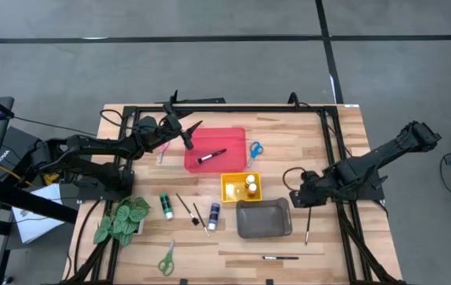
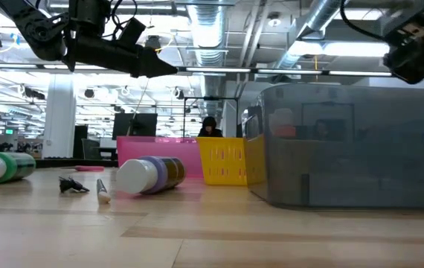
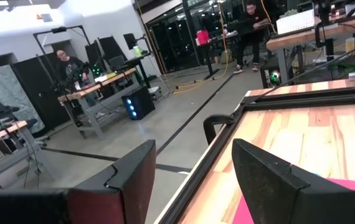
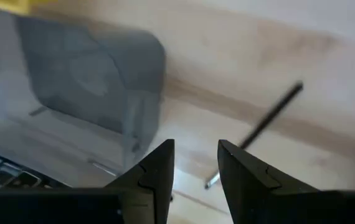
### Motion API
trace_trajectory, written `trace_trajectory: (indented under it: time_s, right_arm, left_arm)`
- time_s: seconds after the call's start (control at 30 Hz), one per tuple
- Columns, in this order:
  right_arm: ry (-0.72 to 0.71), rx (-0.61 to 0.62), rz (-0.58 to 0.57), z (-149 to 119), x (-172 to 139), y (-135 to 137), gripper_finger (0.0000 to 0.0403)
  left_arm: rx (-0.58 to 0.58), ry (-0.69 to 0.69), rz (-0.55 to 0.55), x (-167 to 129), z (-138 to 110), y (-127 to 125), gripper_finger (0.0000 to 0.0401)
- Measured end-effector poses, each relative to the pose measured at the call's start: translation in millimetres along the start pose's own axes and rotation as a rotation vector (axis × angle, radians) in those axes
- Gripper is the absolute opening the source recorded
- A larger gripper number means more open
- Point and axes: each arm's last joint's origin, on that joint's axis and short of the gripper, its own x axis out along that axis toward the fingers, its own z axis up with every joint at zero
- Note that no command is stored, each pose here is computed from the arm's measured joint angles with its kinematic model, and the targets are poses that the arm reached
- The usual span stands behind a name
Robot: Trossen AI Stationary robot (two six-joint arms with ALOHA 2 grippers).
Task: Pick & Place Paint Supplies
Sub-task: Put the top right eyeshadow brush into the red bin
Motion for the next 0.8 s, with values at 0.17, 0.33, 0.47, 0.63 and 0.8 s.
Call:
trace_trajectory:
  time_s: [0.17, 0.33, 0.47, 0.63, 0.8]
  right_arm:
    - [0.059, 0.033, -0.02, -15.6, 11.0, 4.0, 0.0118]
    - [0.081, 0.051, -0.048, -32.6, 24.0, 5.7, 0.0118]
    - [0.099, 0.074, -0.067, -47.8, 35.3, 5.8, 0.0118]
    - [0.139, 0.11, -0.054, -66.9, 47.9, 7.5, 0.0118]
    - [0.143, 0.087, -0.064, -74.2, 63.7, 10.2, 0.0118]
  left_arm:
    - [-0.002, -0.021, 0.007, 0.0, 2.1, 0.7, 0.0204]
    - [-0.009, -0.065, 0.015, -0.2, 6.2, 2.0, 0.0204]
    - [-0.014, -0.104, 0.012, -0.5, 9.6, 2.7, 0.0204]
    - [-0.02, -0.153, 0.02, -1.1, 14.0, 4.1, 0.0204]
    - [-0.03, -0.206, 0.038, -2.1, 19.1, 6.0, 0.0204]
